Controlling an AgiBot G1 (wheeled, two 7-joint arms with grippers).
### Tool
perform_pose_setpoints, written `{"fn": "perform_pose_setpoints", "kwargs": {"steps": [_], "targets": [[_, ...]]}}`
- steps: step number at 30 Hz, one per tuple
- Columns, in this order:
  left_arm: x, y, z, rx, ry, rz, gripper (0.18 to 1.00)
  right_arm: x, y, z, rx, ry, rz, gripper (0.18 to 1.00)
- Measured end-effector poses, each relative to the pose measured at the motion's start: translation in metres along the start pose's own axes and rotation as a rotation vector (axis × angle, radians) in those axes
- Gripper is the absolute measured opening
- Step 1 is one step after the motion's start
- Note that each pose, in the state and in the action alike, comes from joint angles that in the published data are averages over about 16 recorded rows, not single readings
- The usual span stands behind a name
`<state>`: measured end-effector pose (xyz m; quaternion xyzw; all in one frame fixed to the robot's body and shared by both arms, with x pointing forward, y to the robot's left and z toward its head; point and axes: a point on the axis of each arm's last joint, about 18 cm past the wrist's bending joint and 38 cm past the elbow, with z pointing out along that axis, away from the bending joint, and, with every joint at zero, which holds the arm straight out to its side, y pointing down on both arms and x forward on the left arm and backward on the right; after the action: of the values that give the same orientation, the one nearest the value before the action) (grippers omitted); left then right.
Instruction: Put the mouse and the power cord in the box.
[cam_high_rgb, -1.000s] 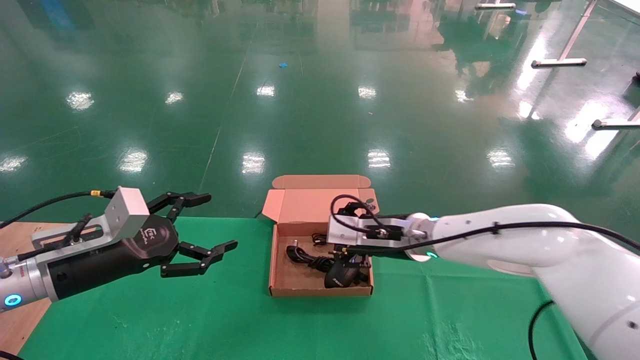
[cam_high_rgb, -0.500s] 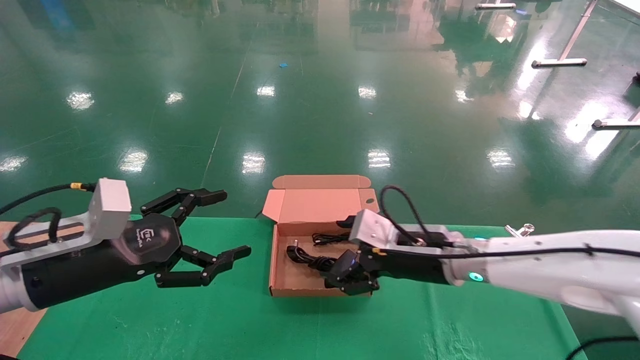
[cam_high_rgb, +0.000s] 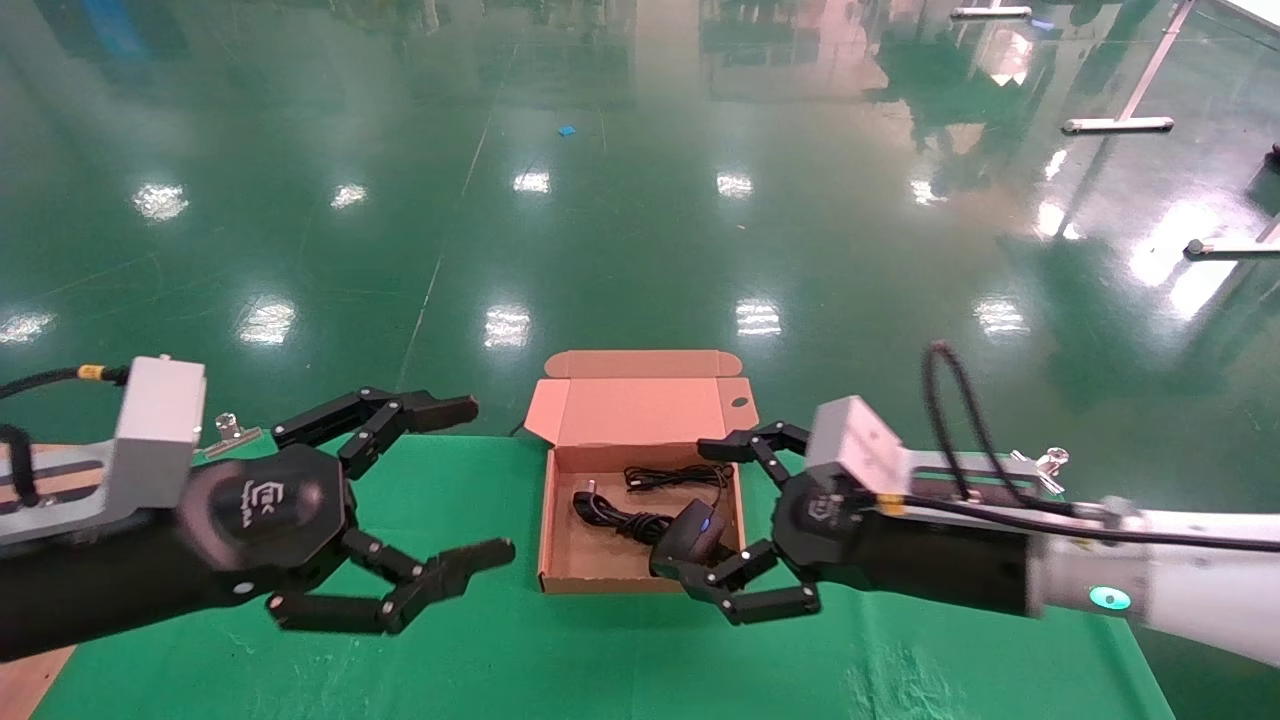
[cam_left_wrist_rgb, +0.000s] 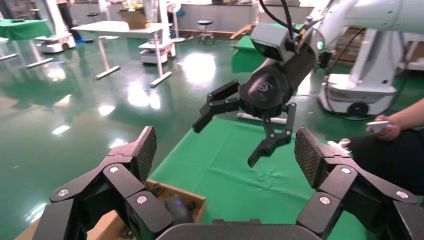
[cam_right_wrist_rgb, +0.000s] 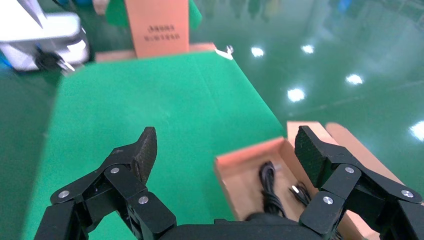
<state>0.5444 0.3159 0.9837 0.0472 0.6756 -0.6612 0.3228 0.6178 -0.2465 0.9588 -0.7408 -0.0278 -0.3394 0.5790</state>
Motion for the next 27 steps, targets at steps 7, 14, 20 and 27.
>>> {"fn": "perform_pose_setpoints", "kwargs": {"steps": [7, 14, 20, 27], "targets": [[0.018, -0.016, -0.003, 0.013, 0.068, -0.014, 1.001, -0.018, -0.02, -0.038, 0.088, -0.046, 0.04, 1.001], [0.037, -0.031, -0.006, 0.013, 0.135, -0.024, 1.001, -0.04, -0.043, -0.076, 0.159, -0.106, 0.057, 1.001], [0.05, -0.04, -0.009, 0.006, 0.179, -0.028, 1.001, -0.06, -0.061, -0.104, 0.199, -0.163, 0.056, 1.001], [0.058, -0.044, -0.011, 0.0, 0.203, -0.028, 1.001, -0.075, -0.074, -0.122, 0.22, -0.207, 0.049, 1.001]]}}
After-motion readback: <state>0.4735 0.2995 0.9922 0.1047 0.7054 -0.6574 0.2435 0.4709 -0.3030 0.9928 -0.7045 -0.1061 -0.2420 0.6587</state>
